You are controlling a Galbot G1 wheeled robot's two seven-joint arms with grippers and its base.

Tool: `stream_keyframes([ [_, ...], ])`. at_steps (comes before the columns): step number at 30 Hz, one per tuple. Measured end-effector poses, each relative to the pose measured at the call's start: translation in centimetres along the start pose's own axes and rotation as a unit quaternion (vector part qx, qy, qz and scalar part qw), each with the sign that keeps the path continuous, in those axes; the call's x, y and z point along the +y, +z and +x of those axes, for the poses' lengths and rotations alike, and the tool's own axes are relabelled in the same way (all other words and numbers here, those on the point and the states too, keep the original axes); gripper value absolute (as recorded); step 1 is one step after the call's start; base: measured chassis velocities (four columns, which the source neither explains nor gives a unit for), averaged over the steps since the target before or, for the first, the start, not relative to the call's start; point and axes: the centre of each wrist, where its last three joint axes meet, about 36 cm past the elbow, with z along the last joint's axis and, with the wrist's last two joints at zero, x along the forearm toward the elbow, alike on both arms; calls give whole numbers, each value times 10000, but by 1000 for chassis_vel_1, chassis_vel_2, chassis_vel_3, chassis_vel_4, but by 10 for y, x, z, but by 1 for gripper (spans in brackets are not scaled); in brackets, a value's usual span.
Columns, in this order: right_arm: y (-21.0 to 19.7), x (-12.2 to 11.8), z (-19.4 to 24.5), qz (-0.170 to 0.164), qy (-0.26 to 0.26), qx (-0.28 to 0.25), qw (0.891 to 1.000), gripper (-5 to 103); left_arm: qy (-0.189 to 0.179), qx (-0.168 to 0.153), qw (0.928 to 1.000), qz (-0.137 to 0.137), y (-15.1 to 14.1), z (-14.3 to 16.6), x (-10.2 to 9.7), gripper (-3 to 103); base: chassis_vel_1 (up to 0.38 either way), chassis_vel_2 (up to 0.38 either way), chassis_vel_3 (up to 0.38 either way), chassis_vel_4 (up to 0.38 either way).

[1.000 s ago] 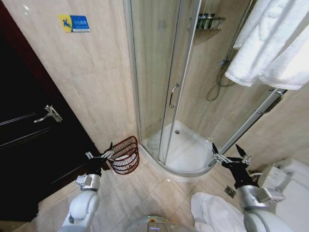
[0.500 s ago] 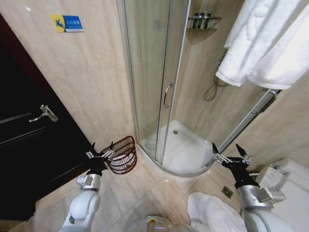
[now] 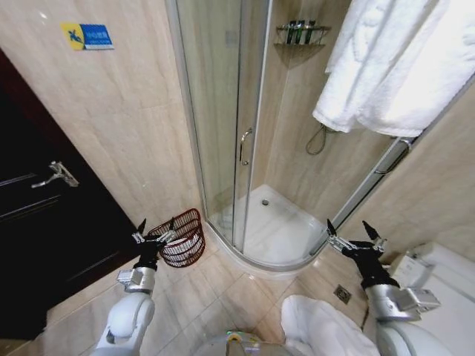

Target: Discard the used towel into the hamper.

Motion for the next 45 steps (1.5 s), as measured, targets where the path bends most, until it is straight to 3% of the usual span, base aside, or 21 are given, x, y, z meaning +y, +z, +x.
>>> stream_keyframes([
  [45,4,-2,4,5,67,-70,10000,100,-15,-48,10000,59,-2,-1,-14,100,-19,-20,19,24],
])
